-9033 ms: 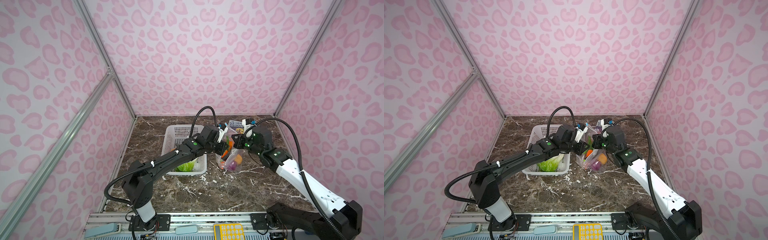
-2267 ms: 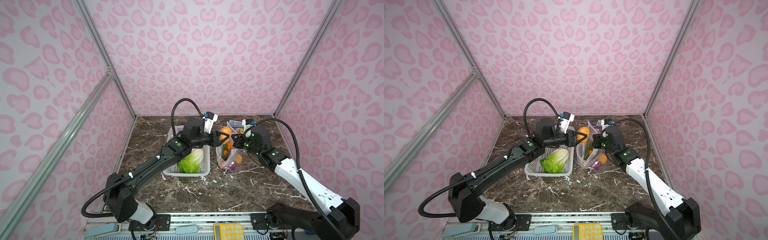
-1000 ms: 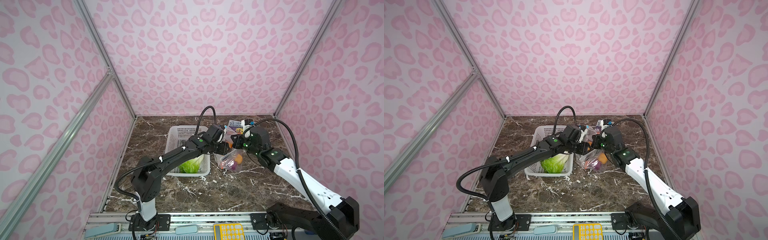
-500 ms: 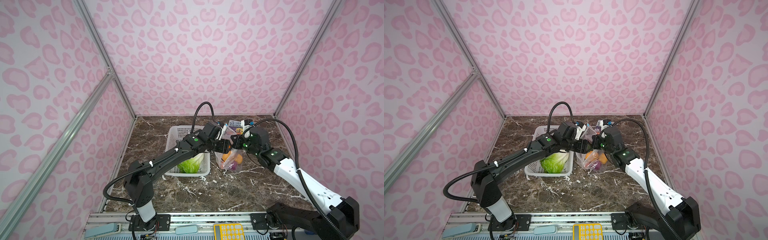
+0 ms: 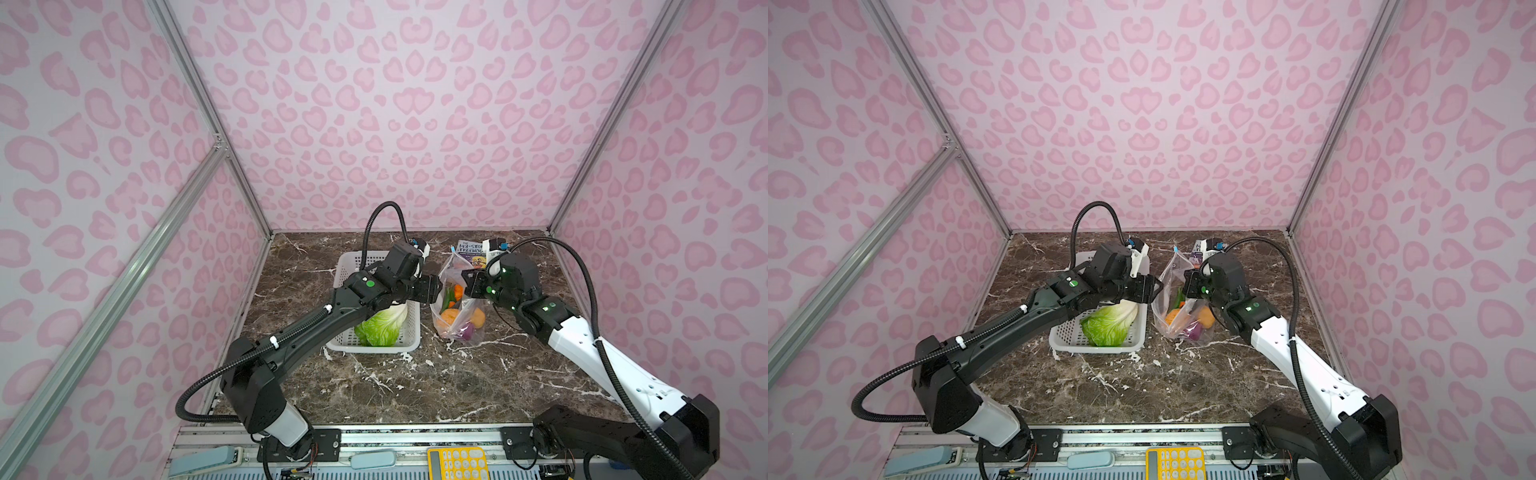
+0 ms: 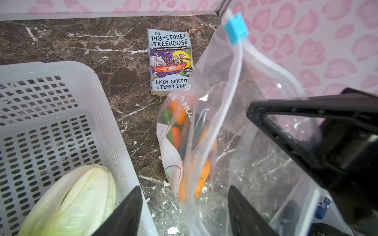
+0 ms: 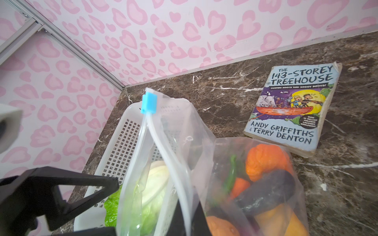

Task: Place the food in the zip-top bag and seal the zipper
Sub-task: 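Lower the bread roll into the bag mouth and open the left gripper, then withdraw the left gripper over the basket while the right gripper lifts the bag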

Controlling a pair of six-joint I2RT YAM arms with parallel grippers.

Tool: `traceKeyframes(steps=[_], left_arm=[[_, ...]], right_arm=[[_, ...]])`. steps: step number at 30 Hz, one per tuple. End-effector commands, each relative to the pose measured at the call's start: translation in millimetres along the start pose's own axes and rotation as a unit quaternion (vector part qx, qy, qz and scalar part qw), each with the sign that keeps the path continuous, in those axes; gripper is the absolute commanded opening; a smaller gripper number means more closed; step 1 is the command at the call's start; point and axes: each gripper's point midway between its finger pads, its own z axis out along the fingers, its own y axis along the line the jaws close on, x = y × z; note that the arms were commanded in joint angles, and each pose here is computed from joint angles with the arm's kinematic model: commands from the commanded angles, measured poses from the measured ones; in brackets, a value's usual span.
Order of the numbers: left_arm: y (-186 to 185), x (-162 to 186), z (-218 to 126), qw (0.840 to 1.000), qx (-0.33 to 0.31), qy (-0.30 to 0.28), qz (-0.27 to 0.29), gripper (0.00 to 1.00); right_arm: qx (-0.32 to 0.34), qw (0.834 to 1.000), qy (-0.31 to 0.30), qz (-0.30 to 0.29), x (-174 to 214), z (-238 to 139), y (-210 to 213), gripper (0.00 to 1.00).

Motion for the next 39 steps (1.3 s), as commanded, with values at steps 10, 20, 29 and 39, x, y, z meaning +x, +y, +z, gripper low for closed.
traceKeyframes(steps=[10, 20, 29, 39], left_arm=[[-2, -1, 20, 1.0, 0.001, 0.022, 0.023, 0.04], [18, -33, -24, 0.994, -0.082, -0.029, 0.068, 0.03], [-13, -60, -51, 0.996, -0.018, -0.074, 0.04, 0.03], [-3, -27, -16, 0.999, 0.0, -0.032, -0.003, 0.03]], right_arm=[[0.027, 0.999, 0.014, -0.024, 2, -2, -6, 0.0], [0.134, 0.979, 0.122, -0.097, 18, -32, -38, 0.0], [0.26, 0.944, 0.093, -0.18, -58, -69, -48, 0.0], [0.165, 0.967, 0.115, -0.158, -36, -35, -20, 0.0]])
